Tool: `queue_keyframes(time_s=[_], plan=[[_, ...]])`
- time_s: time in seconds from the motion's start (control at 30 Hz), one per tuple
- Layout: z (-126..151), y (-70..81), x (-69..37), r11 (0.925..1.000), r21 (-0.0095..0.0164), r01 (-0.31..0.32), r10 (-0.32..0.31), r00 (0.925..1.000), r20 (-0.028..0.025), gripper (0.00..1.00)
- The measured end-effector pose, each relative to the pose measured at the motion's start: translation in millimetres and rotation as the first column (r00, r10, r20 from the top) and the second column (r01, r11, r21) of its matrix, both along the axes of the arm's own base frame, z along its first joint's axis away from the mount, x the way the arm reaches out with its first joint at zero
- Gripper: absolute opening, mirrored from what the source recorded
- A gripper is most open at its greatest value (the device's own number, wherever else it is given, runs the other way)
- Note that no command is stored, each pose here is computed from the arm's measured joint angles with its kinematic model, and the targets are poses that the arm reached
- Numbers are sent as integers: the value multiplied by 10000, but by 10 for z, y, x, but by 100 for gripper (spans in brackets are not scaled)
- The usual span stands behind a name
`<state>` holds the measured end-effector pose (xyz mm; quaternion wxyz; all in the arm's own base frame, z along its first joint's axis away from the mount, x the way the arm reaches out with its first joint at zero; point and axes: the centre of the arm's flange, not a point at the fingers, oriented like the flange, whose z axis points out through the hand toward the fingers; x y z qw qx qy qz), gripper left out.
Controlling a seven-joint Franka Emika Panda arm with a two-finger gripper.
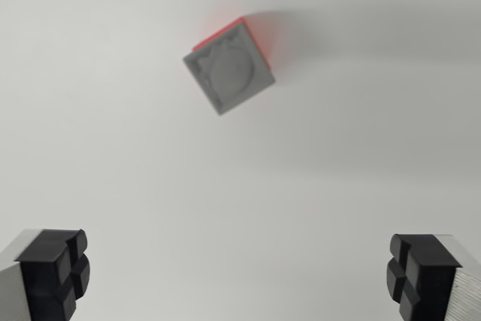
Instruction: Destack cube
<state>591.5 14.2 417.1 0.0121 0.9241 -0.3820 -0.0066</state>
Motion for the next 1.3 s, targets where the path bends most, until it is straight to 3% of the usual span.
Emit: queue_keyframes(time_s=[0.5,0.83,1.07,1.3], plan=[[-9,0,2,10000,1,-52,52,10000,-9,100],[-178,4,37,9972,24,-749,749,9972,-3,100],[-364,16,69,9883,49,-1524,1524,9883,18,100],[-594,32,115,9689,79,-2473,2473,9689,42,100]])
